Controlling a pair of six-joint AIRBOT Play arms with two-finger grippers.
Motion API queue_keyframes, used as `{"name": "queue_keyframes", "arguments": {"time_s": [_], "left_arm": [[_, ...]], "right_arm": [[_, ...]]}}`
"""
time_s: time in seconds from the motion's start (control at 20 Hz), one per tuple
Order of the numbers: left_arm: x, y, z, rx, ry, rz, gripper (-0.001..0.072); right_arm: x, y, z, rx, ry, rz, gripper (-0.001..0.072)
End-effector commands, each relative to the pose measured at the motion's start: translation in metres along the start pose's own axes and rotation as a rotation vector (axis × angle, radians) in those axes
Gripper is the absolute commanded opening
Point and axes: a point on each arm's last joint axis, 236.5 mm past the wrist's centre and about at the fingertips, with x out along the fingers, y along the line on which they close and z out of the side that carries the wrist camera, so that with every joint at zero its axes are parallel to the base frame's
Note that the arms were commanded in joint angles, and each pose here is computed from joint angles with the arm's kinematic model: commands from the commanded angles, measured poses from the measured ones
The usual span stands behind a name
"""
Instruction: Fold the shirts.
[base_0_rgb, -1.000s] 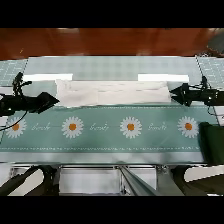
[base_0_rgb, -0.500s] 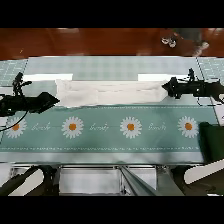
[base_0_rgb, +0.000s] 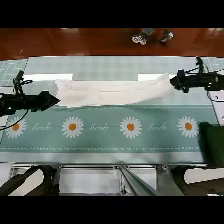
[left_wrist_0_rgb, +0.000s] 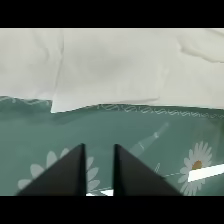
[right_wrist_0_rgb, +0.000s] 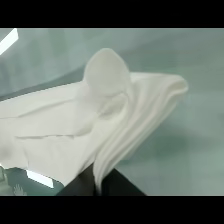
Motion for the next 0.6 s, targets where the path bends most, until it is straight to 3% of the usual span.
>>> {"name": "queue_keyframes", "arguments": {"time_s": [0.0,0.3,0.55], "left_arm": [[0.004,-0.032,-0.002,0.099,0.015,-0.076,0.0017],[0.058,-0.140,-0.009,0.354,0.038,-0.167,0.0017],[0.136,-0.242,-0.023,0.471,0.145,-0.255,0.0016]], "right_arm": [[-0.053,0.015,-0.013,-0.111,-0.004,-0.070,0.0022],[-0.115,0.053,-0.052,-0.214,-0.121,-0.105,0.0022],[-0.135,0.086,-0.093,-0.291,-0.176,-0.094,0.0022]]}}
